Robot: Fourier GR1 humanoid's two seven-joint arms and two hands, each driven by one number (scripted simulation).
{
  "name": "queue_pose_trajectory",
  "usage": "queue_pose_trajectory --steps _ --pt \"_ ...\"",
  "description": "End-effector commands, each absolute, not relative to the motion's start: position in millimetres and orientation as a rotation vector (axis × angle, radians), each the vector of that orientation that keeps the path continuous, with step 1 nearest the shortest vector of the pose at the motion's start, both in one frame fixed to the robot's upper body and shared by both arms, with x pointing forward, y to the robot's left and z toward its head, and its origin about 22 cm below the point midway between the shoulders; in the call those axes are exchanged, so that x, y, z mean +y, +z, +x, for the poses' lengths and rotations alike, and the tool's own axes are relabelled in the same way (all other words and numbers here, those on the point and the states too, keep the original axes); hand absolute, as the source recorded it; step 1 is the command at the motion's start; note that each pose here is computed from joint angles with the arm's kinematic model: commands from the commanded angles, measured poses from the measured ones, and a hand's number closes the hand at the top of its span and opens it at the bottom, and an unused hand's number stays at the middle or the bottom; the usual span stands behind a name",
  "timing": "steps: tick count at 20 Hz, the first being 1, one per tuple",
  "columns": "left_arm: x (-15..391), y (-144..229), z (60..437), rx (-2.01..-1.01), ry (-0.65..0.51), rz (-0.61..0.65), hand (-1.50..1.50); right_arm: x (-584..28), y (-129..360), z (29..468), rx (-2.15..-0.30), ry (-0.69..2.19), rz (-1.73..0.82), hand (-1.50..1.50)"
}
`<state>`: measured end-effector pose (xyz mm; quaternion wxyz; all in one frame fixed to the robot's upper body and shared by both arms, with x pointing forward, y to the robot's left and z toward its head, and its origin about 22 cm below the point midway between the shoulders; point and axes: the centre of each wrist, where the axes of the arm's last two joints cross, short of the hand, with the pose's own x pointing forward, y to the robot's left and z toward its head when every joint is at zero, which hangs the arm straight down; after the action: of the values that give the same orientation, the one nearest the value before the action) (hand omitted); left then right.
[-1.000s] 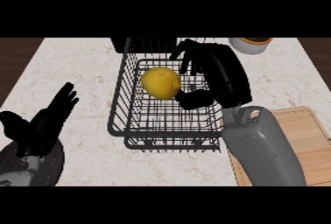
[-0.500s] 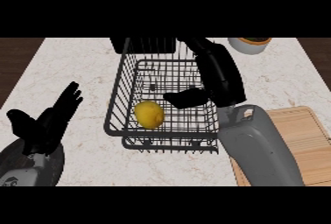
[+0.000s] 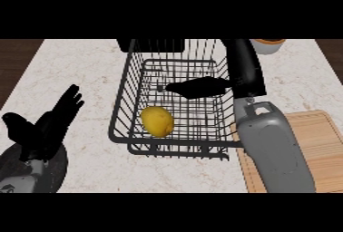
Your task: Pick the lemon from the cutting board and place it in the tiered basket
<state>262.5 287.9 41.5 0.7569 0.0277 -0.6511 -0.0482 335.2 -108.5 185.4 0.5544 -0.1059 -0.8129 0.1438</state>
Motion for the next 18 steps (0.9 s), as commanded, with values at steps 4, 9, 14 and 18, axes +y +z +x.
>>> queue_pose_trajectory --steps 4,9,14,18 --pt "278.5 35.7 253.5 -1.423 -0.094 0.089 0.0 -151.7 203.5 367.4 -1.907 0.008 -0.125 -1.5" --pt "289.7 47.3 256.1 -1.41 -0.094 0.069 0.0 -223.6 223.8 358.3 -1.922 -0.124 -0.239 -1.5" --pt "286.2 37.1 259.1 -1.427 -0.095 0.073 0.0 -291.2 236.7 370.2 -1.916 -0.198 -0.291 -1.5" --pt "291.3 25.6 254.4 -1.423 -0.093 0.093 0.0 -350.5 237.4 353.5 -1.908 -0.189 -0.302 -1.5"
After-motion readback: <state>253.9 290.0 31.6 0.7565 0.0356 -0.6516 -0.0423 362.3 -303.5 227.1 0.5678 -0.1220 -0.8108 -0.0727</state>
